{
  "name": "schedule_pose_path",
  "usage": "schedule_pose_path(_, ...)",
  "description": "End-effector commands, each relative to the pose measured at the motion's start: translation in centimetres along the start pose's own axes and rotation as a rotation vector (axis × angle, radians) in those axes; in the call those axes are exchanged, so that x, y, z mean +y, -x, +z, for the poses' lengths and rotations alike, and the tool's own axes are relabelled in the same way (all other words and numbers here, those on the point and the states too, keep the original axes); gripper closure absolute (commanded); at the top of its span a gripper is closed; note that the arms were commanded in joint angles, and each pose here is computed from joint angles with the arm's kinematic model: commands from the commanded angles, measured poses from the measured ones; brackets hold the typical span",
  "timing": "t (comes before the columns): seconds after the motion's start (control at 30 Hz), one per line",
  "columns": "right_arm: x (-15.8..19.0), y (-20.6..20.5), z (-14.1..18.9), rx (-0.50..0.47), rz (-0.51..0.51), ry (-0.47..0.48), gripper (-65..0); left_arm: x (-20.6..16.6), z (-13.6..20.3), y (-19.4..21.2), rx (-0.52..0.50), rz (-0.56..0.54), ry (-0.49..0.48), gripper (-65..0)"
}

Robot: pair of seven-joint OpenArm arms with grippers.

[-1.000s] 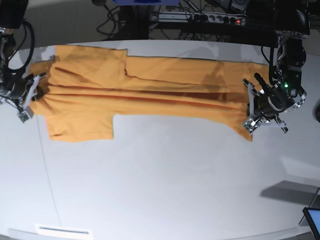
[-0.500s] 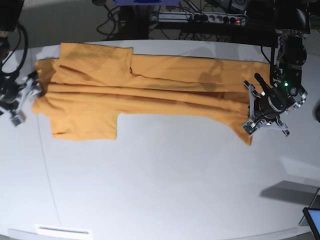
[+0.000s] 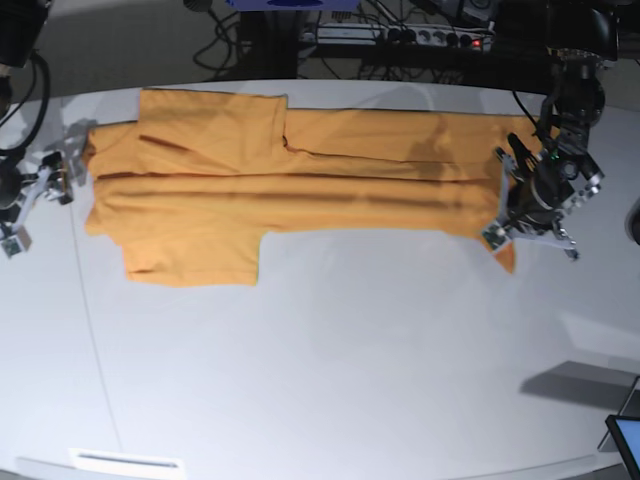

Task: Fold the T-shirt properly
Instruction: 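Lower the folded edge onto the shirt and open both grippers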

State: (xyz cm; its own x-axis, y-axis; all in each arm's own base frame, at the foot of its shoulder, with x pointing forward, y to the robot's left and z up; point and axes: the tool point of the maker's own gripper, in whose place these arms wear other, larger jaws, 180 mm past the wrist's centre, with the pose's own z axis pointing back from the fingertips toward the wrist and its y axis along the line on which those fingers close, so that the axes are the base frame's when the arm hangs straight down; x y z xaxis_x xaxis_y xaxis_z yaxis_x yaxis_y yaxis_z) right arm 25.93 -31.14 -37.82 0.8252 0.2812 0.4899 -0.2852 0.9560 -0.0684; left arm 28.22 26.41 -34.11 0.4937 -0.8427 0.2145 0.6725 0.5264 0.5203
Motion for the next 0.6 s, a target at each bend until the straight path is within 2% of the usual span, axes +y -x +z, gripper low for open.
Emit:
schedule_pose_path(0.0, -1.1, -1.2, 0.8, -0.036, 0.016, 0.025, -55.9, 1.7, 0.7, -0.1, -0.004, -0.013, -0.051, 0.0)
schedule_pose_path(0.3, -0.5, -1.2, 0.5, -0.04, 0.004, 0.01, -56.0, 0.4, 0.6, 0.4, 0.007, -0.031, -0.013, -0.5)
schedule_pose_path(0.37, -0.4, -1.2, 0.4, -0.04, 0.005, 0.009, -56.0, 0.6, 0.6, 0.6, 0.015, -0.036, -0.019, -5.2)
schedule_pose_path(0.47, -0.4, -1.2, 0.4, -0.04, 0.005, 0.009, -56.0, 1.0, 0.8, 0.8, 0.023, -0.045, -0.028, -17.1)
schedule_pose_path(0.57, -0.4, -1.2, 0.4, -0.038, 0.004, 0.009, -56.0, 0.9, 1.4, 0.6, 0.01, -0.056, -0.037, -25.7)
